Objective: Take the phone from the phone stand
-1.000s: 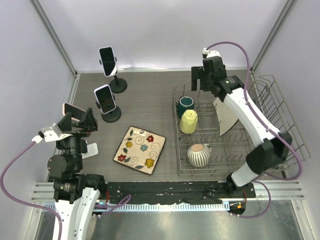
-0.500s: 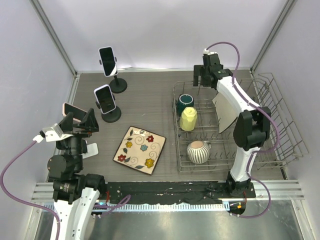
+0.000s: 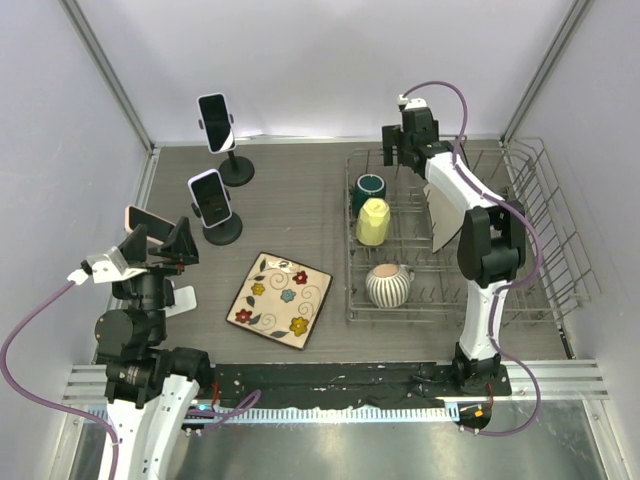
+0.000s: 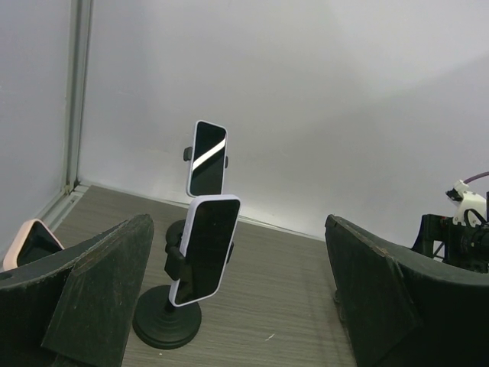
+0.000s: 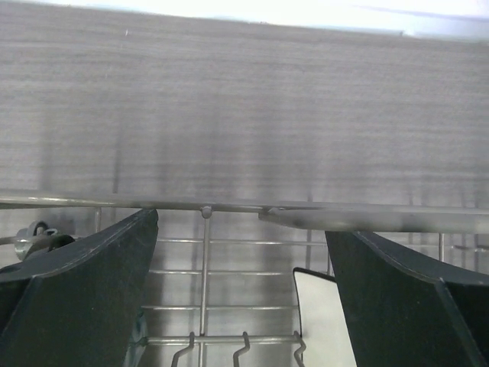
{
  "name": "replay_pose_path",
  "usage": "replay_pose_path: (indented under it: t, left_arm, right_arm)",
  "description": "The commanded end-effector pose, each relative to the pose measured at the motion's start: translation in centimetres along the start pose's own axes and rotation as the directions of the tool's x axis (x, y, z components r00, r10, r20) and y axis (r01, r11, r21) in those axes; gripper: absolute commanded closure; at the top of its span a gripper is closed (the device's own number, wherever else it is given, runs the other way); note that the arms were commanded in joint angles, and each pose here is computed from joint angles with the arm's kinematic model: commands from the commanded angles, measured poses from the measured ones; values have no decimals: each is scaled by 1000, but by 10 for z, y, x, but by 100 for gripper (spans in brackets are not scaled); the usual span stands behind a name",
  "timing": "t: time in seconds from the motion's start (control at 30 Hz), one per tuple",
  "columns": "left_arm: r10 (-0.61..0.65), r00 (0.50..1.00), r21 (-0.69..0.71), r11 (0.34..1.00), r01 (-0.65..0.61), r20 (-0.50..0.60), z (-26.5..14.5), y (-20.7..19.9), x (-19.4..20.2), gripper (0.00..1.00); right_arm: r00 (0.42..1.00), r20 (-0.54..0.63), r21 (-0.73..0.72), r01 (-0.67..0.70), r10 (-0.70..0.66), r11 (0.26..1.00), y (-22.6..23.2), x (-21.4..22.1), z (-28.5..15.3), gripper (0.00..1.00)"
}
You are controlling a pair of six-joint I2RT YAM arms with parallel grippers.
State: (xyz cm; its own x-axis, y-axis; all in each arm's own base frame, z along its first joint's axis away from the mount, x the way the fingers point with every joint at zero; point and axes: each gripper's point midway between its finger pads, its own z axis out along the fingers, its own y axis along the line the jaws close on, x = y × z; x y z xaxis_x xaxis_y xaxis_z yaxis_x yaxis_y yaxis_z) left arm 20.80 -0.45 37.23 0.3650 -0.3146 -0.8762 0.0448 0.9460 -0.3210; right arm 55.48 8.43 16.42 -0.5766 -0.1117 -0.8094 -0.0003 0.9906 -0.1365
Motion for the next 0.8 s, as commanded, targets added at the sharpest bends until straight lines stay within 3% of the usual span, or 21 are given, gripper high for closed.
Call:
replay_pose_path:
  t: [0.0,0.2,0.3,0.47,0.53,0.57,0.7,0.77]
  left_arm:
    - [12,999,1,1000,-12,30,2,-2,-12,0]
    - [18,1000,-3,1000,-18,17,4,-1,-8,0]
    - [22,1000,-4,1000,-22,13,4,-1,-7,0]
    - [22,1000,1,1000,-22,14,4,-2,-7,0]
    - [18,1000,5,1000,-19,17,4,-3,-8,0]
    - [17,1000,6,1000,-17,18,4,-3,-8,0]
    - [11,1000,11,1000,-11,25,2,-4,-10,0]
    - [5,1000,16,1000,-6,31,1,-5,-12,0]
  right_arm:
    - [959,283,46,8,-20,999,-20,-80,24,4]
    - [935,341,68,78,-97,995,-21,-105,50,4]
    - [922,376,52,81,-95,995,-20,-131,40,4]
    - [882,471,-55,46,-15,997,-10,-180,-24,4]
    - [885,466,-104,60,-5,993,1,-180,-42,4]
    - [868,497,-123,66,4,990,7,-194,-72,4]
    - [879,475,-177,68,25,982,25,-192,-137,4]
    - [918,394,-208,40,46,977,34,-166,-152,4]
